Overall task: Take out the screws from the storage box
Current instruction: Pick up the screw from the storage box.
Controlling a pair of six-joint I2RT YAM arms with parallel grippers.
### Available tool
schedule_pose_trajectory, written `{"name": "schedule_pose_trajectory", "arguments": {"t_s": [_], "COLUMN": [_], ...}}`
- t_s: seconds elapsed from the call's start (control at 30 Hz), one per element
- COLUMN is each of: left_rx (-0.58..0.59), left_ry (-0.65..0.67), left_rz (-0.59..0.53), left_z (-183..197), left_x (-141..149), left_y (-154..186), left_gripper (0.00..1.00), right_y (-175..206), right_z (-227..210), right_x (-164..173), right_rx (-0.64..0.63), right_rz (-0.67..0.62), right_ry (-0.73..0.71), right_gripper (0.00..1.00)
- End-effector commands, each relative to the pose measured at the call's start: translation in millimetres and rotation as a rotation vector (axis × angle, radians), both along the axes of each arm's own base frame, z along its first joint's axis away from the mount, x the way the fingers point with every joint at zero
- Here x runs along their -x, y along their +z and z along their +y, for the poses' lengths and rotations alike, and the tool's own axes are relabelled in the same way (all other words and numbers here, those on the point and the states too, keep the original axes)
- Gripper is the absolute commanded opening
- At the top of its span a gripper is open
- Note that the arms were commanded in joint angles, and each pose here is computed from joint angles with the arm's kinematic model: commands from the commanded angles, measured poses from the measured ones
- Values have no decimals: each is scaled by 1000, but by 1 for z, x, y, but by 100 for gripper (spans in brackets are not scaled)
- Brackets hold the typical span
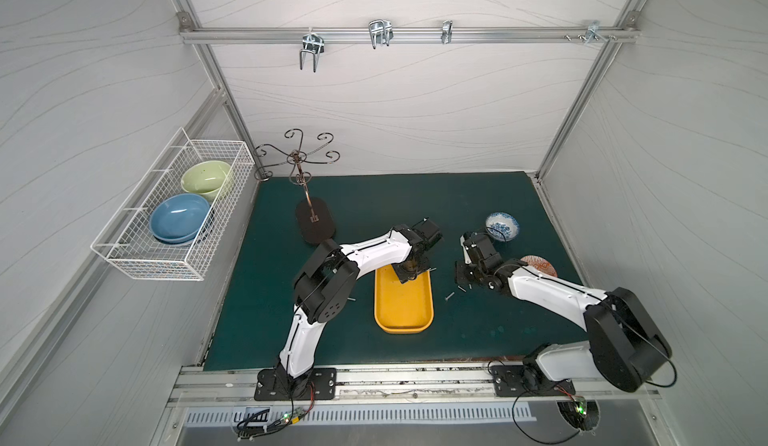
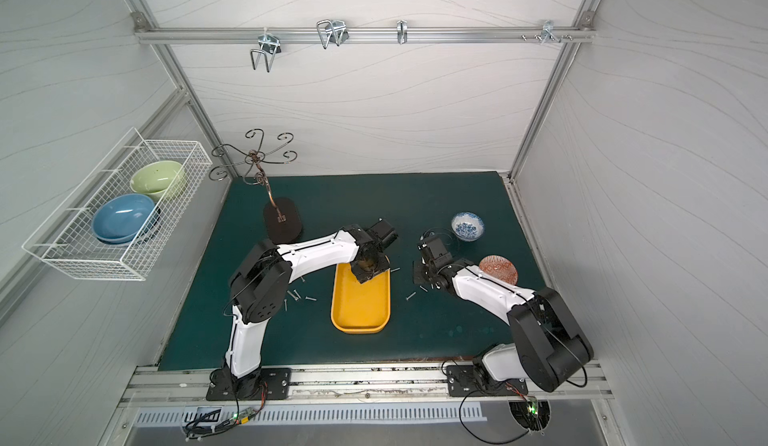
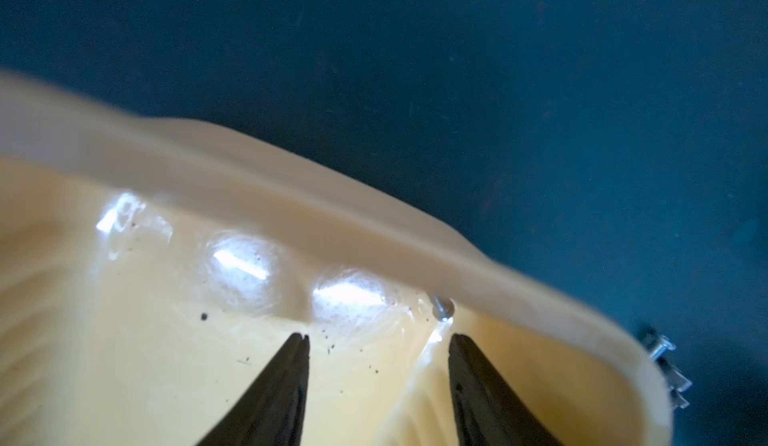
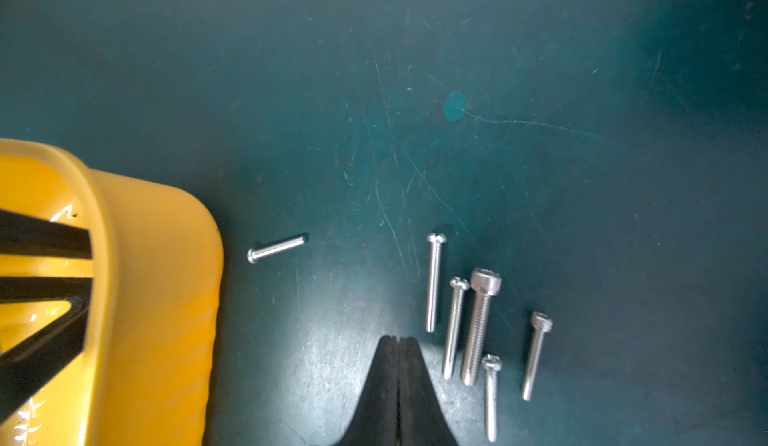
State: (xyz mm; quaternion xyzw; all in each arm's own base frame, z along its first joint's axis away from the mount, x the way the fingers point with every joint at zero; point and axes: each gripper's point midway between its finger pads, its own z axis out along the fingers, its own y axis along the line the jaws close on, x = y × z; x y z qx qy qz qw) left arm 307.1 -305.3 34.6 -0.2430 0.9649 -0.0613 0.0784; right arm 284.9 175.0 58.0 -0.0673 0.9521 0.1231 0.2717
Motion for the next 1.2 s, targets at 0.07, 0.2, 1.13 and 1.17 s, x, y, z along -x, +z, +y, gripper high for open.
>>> {"name": "schedule_pose_trajectory", "arguments": {"t_s": [0.07,0.2,1.13,1.17], "left_rx": [-52,-100,-203,-191], "left_ry": [35,51,20,6], "left_rz": [11,42,128,115], "left_z": [2,8,25,23], "left_x": [-12,-11,2,-1], "left_y": [-7,-17,-44,-40], "left_gripper": [58,58,0,0], "right_y": [3,1,2,4], "right_z": [0,2,7,7], "right_x": [0,1,1,1], "right_rx": [-13,-16,-34,-39], "right_rz": [-10,-4,-2,-8], "right_ry": [9,16,34,36], "right_gripper": [6,6,5,5]}}
